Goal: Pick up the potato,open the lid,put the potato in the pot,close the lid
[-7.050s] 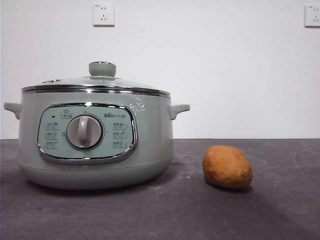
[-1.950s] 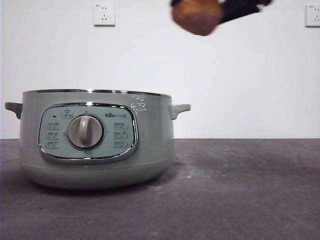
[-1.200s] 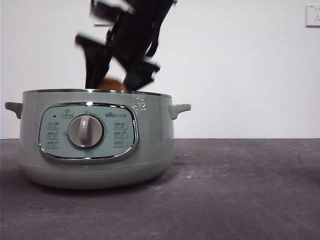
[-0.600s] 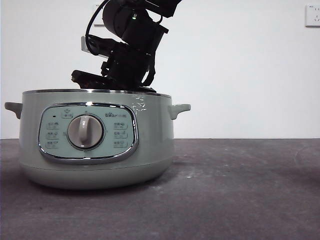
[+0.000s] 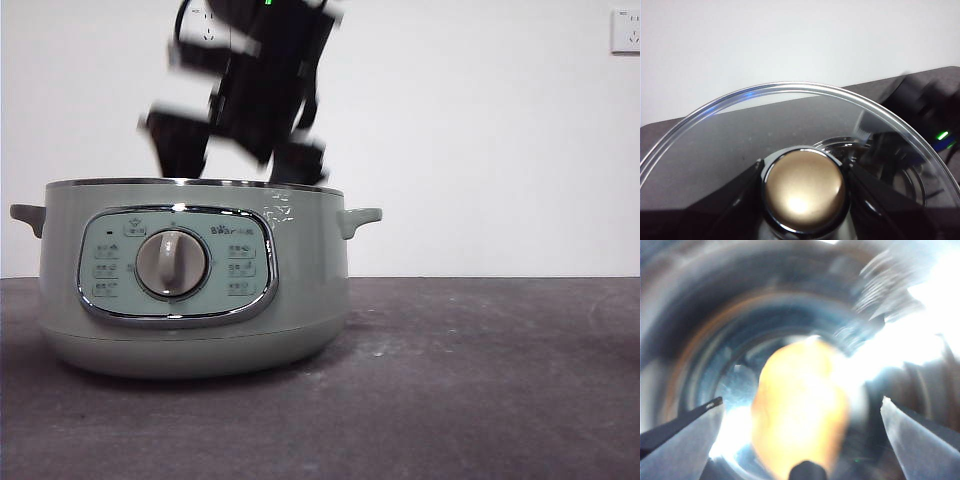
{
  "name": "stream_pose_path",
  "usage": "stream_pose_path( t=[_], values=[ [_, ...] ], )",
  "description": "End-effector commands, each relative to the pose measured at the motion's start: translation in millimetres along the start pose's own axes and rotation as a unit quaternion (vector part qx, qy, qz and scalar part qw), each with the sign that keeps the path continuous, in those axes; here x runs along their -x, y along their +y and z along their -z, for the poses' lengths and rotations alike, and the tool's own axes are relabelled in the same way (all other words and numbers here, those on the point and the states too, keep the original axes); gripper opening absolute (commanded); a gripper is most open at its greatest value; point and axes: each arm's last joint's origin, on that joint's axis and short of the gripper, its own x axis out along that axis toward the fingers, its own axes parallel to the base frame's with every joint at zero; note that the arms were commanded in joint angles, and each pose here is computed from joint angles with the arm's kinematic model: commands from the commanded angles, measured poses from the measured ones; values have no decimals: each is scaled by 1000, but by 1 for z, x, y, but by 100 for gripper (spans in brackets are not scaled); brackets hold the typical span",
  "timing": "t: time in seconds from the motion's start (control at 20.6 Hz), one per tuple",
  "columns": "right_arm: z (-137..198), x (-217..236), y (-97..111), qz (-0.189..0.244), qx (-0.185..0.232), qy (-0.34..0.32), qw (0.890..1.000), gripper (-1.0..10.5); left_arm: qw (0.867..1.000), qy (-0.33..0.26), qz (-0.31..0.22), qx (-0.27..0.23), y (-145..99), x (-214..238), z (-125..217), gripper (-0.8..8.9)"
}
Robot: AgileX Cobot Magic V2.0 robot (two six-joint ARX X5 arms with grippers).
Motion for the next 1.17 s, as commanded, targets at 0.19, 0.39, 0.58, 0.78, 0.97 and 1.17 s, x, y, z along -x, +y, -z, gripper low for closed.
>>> stream_pose_path(
  t=[0.19,0.39,0.58,0.78,0.97,1.17],
  values=[
    [-5,142,-21,103,-30,-90,990,563,1000,-4,6,0,-10,-41,-16,-8],
    [12,222,-28,117,-61,-146,980,563,999,29,26,-6,-23,-97,-19,-8],
    [35,279,-24,123,-66,-183,973,563,995,67,75,-10,-39,-155,-10,-8],
    [55,319,-19,125,-68,-218,965,563,990,109,84,-14,-50,-203,7,-8],
    [63,335,-17,126,-72,-237,961,563,987,136,88,-17,-55,-225,19,-8],
    [69,345,-16,127,-74,-250,957,563,981,157,110,-18,-61,-239,29,-8]
  ],
)
